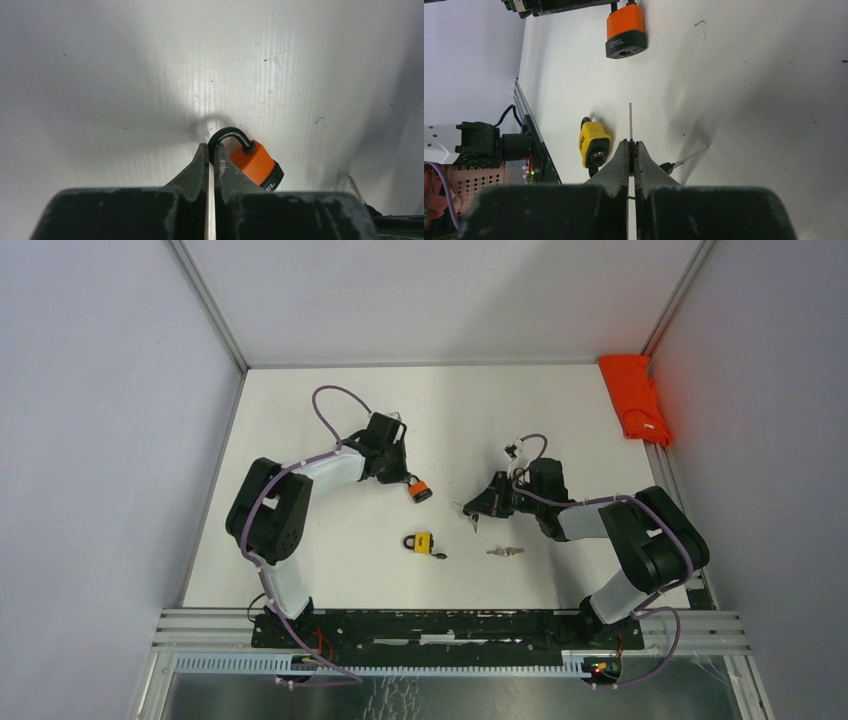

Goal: Unlock with the key

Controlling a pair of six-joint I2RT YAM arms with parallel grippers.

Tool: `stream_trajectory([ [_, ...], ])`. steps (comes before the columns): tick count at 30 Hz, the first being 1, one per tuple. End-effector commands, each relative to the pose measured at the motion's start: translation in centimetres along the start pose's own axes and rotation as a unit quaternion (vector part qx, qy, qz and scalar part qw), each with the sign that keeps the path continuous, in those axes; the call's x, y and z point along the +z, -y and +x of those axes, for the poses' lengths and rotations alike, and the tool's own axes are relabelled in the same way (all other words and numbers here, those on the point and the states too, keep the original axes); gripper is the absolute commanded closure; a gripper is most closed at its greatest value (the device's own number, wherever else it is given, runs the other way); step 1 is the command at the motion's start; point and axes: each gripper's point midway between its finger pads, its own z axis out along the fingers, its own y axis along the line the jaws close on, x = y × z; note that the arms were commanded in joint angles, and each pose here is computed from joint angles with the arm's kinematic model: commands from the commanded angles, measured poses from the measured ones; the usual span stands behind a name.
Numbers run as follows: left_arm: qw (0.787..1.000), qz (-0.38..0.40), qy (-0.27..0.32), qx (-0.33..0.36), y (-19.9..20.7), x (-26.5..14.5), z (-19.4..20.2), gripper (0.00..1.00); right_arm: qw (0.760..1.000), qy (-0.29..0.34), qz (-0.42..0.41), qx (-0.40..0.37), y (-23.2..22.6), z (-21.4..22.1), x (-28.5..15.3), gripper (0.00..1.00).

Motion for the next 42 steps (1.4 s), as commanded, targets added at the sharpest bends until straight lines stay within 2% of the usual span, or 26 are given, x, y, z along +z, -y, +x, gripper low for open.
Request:
stream_trajectory([
  [1, 1.000, -0.018, -0.001, 0.021, -1.0, -0.8, 0.3, 0.98, 0.998, 0.024, -0.029, -0.045, -2.1, -2.5, 0.0, 1.00],
  [4, 1.000, -0.024, -0.002, 0.007, -1.8, -0.8, 1.6, 0.95, 0.998, 0.018, -0.023, -0.060, -2.1, -2.5, -0.1, 1.00],
  [9, 0.999, -0.019, 0.019, 0.018, -1.8, -1.8, 1.1, 0.75, 0.997, 0.016, -0.028, -0.071, -2.4, -2.6, -0.4, 1.00],
  [17, 0.994, 0.023, 0.090, 0.050, 0.8, -4.8, -2.9, 0.66, 0.995, 0.018, -0.041, -0.087, -3.3, -2.7, -0.9, 1.00],
  [18, 0.994, 0.019, 0.091, 0.050, 0.7, -5.1, -3.0, 0.67, 0.995, 0.017, -0.040, -0.088, -3.3, -2.7, -1.0, 1.00],
  [19, 0.994, 0.017, 0.089, 0.053, 0.8, -5.5, -3.1, 0.73, 0.995, 0.017, -0.038, -0.090, -3.3, -2.6, -1.0, 1.00],
  [21, 0.996, -0.004, 0.074, 0.058, 0.2, -6.0, -2.7, 0.95, 0.995, 0.019, -0.035, -0.092, -3.2, -2.7, -1.1, 1.00],
  [22, 0.996, -0.015, 0.069, 0.063, 0.1, -6.1, -2.4, 0.98, 0.995, 0.019, -0.036, -0.092, -3.3, -2.8, -1.1, 1.00],
  [33, 0.986, -0.078, -0.011, 0.146, 0.7, -4.6, 3.7, 0.98, 0.995, 0.023, -0.035, -0.085, -3.5, -3.3, -1.0, 1.00],
  [42, 0.982, -0.095, -0.058, 0.153, -0.5, -2.3, 6.8, 0.98, 0.996, 0.027, -0.029, -0.084, -3.3, -3.3, -1.5, 1.00],
])
